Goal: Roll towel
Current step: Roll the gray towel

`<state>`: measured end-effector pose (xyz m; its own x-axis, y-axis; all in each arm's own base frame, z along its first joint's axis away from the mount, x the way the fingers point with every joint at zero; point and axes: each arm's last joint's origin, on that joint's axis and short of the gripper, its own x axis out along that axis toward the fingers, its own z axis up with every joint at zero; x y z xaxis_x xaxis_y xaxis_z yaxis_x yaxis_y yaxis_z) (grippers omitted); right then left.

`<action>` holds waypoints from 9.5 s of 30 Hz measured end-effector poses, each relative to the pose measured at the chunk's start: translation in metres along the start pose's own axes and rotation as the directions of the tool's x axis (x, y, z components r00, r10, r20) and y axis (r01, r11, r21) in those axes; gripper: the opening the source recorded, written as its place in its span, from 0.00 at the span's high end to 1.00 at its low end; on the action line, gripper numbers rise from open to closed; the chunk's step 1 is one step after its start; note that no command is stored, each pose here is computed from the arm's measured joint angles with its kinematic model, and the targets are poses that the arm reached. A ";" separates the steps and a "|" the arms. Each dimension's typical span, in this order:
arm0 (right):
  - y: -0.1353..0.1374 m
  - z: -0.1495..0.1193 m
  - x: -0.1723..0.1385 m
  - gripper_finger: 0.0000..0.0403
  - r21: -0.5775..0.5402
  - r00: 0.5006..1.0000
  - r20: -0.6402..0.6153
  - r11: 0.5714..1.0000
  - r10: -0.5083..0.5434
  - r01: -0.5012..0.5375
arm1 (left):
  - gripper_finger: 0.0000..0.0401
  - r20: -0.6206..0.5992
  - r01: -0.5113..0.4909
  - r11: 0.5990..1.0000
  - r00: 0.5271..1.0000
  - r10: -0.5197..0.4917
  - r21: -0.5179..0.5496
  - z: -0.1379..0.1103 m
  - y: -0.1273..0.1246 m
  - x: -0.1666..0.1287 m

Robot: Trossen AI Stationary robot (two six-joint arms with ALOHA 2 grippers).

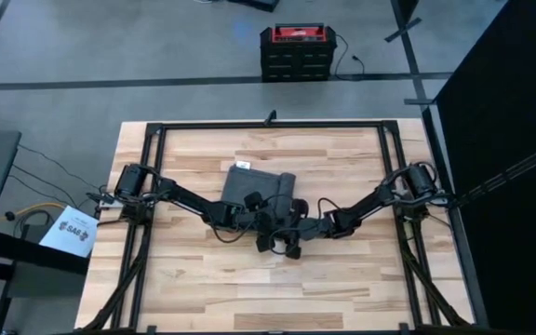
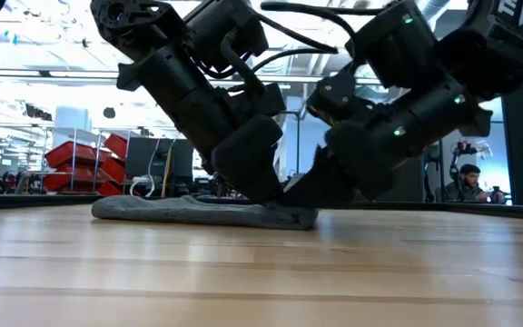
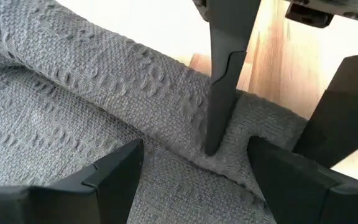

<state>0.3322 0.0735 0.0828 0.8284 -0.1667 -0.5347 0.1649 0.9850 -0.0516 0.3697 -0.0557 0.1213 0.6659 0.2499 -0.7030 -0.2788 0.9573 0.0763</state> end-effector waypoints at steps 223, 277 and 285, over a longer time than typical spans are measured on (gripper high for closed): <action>-0.010 -0.002 0.001 0.55 0.114 0.997 -0.062 0.992 -0.040 0.047 | 1.00 0.405 0.208 0.912 0.845 -0.349 0.353 0.073 0.168 0.031; -0.141 0.045 -0.061 0.77 -0.089 0.986 0.006 0.982 -0.170 0.169 | 1.00 0.241 0.330 0.906 0.887 -0.393 0.264 -0.014 0.078 0.063; -0.197 0.061 -0.082 0.93 -0.213 0.977 -0.197 0.970 0.075 -0.117 | 1.00 0.150 0.445 0.812 0.836 -0.528 0.377 -0.021 0.065 0.060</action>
<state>0.2641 -0.1101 0.1879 0.7164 -0.0800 -0.6931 -0.0512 0.9847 -0.1666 0.3770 0.0190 0.0696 0.8078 -0.2743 -0.5218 0.3306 0.9436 0.0158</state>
